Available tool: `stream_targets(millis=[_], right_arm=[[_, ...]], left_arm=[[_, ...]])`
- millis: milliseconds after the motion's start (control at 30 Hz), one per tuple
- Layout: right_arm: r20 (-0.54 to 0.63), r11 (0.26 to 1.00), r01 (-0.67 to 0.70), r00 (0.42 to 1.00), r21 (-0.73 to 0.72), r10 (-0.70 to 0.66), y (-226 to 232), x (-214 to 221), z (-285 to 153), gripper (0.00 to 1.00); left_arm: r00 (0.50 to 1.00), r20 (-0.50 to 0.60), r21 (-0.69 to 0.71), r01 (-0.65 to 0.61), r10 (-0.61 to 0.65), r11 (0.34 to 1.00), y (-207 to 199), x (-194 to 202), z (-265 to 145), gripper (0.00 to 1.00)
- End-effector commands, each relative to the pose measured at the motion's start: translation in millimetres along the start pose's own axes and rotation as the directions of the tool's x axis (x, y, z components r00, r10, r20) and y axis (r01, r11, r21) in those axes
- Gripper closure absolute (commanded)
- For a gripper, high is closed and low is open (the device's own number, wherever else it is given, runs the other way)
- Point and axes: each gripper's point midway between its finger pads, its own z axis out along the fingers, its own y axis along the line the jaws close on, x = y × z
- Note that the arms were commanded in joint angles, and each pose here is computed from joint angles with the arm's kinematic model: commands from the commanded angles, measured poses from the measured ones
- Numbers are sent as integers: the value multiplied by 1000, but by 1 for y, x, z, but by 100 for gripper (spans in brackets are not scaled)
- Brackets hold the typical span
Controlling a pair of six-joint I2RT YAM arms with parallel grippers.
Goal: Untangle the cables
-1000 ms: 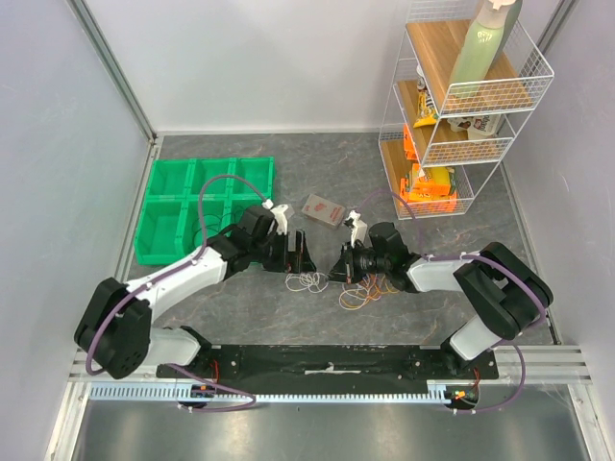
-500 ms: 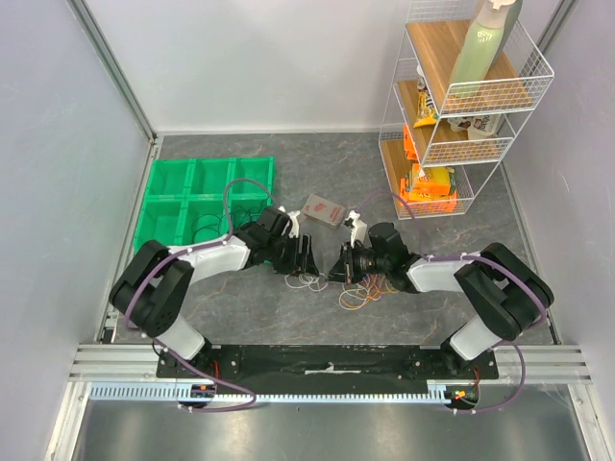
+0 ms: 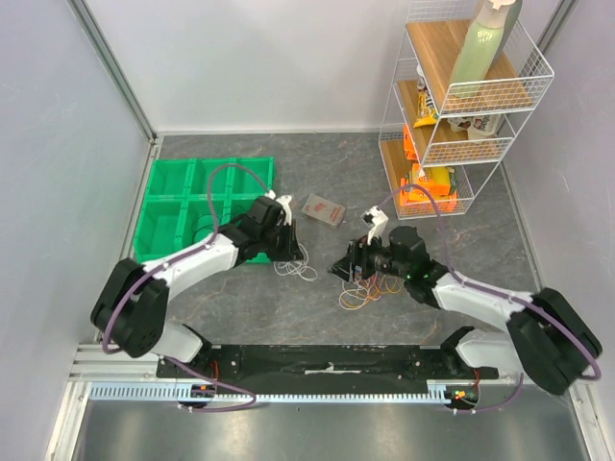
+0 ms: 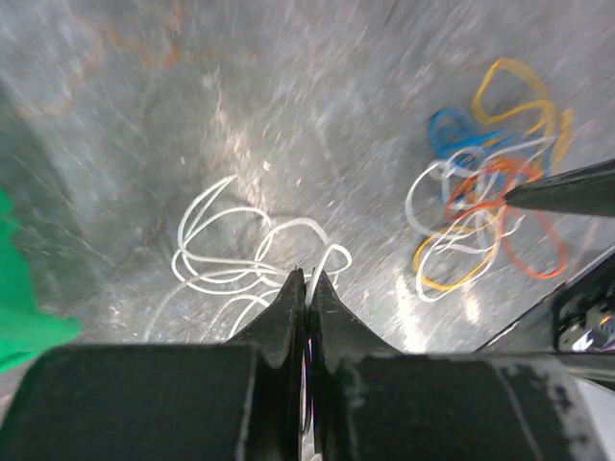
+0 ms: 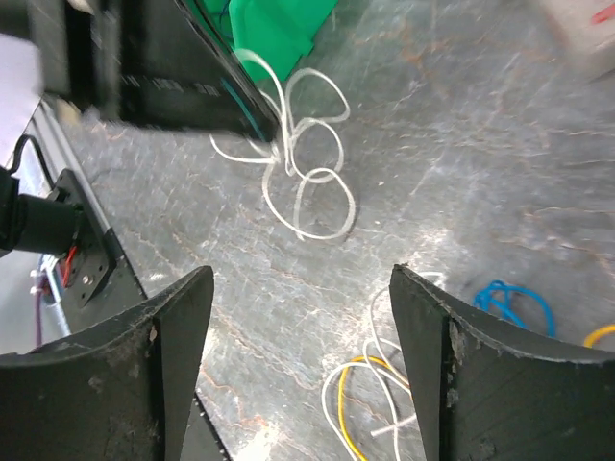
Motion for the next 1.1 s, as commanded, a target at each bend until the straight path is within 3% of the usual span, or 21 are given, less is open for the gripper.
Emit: stream_targets(millis=[0,133,233,333,433,800,900,967,1033,1067], right_arm=[[99,990,79,991,119,-91,-19,-9,-17,18],[116,985,86,988,149,-104,-29,3,-22,18],[118,984,81,988,159,-100,-33,6,-22,18],[117,985,91,987,143,-108,-30,6,-21,19],[116,986,91,987,139,-108,-30,7,-20,19],[114,986,88,988,140,-105,-32,8,-19,19],[111,986,89,988,141,-105,-32,8,-18,20],[111,986,87,988,141,-103,-32,9,-18,20],[111,986,89,988,141,-105,-33,9,-19,19],[112,986,87,988,144,-103,-33,9,-19,20]], left_arm=[[972,227,-17,-52,55,998,-12,-74,-49,98],[916,401,7,29,-30,1000,0,-140,-92,98],[847,511,-3,174,-148,985,34,-190,-121,98],[790,554,7,310,-262,951,67,-224,-129,98],[758,579,18,357,-301,934,87,-257,-130,98],[788,486,5,430,-378,903,148,-300,-60,98],[806,455,-2,427,-379,904,151,-294,-50,77],[811,450,3,418,-374,909,146,-290,-53,52],[809,473,24,384,-349,923,132,-289,-68,19],[807,479,28,379,-345,925,128,-286,-74,12]])
